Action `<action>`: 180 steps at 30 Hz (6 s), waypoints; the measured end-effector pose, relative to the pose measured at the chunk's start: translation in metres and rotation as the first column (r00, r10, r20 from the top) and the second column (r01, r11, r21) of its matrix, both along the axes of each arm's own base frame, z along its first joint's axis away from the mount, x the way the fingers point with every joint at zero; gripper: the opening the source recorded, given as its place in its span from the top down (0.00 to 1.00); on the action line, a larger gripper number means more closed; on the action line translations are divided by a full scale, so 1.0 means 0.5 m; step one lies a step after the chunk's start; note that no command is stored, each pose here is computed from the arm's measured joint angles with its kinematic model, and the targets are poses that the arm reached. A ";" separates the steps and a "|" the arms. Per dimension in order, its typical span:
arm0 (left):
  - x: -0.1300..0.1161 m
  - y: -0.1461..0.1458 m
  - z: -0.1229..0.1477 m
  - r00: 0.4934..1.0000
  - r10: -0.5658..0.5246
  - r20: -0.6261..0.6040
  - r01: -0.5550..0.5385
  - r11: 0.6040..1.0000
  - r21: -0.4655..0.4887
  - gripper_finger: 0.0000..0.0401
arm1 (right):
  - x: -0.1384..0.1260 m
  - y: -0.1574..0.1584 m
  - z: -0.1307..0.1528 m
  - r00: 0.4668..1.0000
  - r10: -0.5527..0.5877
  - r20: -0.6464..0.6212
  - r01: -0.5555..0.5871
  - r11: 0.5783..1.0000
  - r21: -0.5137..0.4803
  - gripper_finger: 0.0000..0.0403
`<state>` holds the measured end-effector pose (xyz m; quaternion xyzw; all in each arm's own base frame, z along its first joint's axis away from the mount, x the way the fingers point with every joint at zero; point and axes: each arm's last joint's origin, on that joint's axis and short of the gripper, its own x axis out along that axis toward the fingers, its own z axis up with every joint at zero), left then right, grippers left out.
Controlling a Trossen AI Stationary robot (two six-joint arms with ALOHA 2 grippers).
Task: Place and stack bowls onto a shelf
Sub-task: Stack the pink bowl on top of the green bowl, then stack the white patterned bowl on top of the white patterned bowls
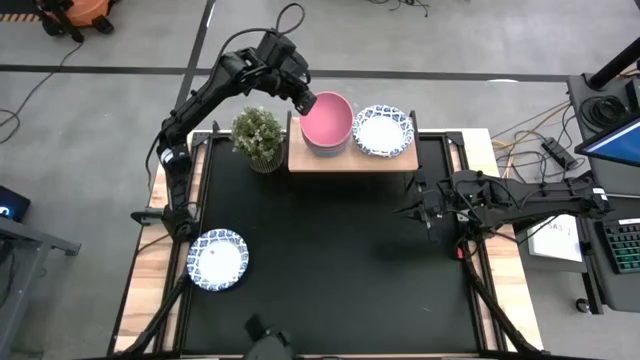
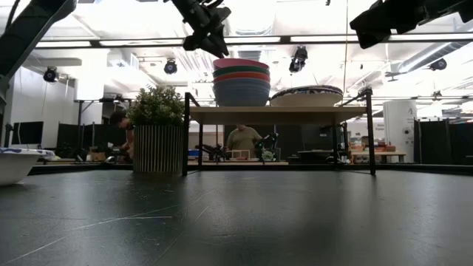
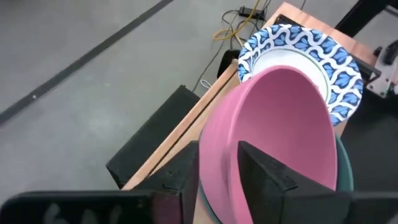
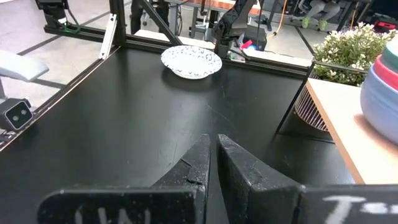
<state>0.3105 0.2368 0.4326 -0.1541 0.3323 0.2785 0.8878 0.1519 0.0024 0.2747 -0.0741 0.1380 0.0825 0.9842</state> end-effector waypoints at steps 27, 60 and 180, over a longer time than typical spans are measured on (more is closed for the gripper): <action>0.057 0.002 -0.058 0.951 -0.303 -0.055 0.302 0.887 0.350 1.00 | 0.039 -0.007 -0.028 0.989 -0.115 -0.093 0.117 0.993 0.007 0.96; -0.098 -0.181 -0.005 0.930 -0.351 0.112 0.297 0.894 0.335 1.00 | 0.181 -0.147 0.066 0.870 -0.472 0.145 0.479 0.878 -0.020 0.96; -0.174 -0.694 -0.483 0.747 -0.106 -0.657 -0.268 0.856 -0.443 0.98 | 0.131 -0.046 0.039 0.990 -0.069 -0.123 0.087 0.985 0.148 0.96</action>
